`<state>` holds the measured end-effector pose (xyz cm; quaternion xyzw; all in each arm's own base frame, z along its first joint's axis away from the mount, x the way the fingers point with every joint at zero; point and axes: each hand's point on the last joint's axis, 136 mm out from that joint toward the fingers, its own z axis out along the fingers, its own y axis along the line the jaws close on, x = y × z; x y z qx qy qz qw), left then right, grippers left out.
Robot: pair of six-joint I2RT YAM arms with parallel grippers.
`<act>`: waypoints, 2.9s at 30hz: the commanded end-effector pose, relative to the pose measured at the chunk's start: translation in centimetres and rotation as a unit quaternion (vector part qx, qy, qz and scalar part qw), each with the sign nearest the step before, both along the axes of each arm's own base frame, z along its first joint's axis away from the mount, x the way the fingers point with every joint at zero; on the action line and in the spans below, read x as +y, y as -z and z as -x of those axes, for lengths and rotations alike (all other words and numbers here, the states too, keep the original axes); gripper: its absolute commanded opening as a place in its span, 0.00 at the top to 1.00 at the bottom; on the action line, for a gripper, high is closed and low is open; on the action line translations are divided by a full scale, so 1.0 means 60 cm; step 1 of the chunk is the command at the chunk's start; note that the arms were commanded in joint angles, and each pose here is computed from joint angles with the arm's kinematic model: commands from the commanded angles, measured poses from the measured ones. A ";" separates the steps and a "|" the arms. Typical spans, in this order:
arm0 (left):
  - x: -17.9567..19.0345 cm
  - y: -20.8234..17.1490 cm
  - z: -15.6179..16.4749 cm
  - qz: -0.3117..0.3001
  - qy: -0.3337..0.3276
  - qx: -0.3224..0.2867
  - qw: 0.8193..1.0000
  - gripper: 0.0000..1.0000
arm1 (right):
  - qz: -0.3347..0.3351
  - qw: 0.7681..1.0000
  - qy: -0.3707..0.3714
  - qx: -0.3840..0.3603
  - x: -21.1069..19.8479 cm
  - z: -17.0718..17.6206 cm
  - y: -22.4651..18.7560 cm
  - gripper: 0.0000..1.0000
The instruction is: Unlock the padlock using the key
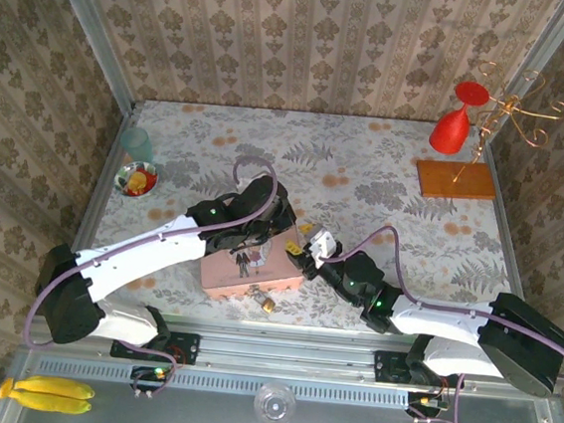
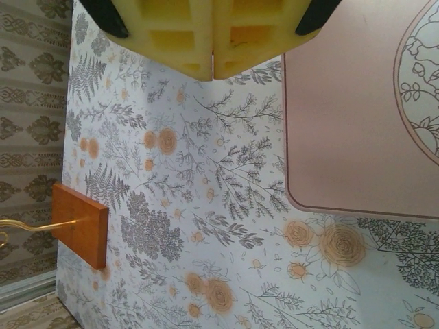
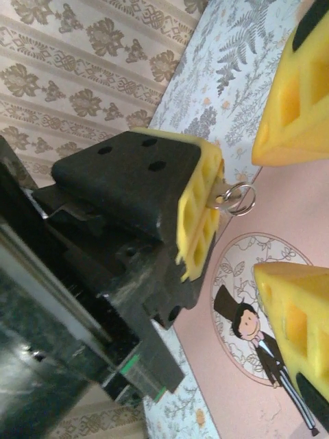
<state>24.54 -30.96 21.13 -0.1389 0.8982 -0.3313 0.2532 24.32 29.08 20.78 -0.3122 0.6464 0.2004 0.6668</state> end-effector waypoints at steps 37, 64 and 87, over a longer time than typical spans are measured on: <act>-0.030 -0.013 0.030 0.031 0.021 0.012 0.999 1.00 | -0.064 0.996 0.054 -0.031 -0.003 -0.031 -0.051 0.84; 0.036 -0.101 -0.022 0.089 0.062 -0.188 0.976 0.40 | -0.270 0.955 0.019 0.125 -0.008 -0.015 -0.055 1.00; -0.018 -0.143 0.036 0.154 0.136 -0.230 0.951 0.39 | -0.346 0.934 -0.051 0.078 -0.018 0.021 -0.149 1.00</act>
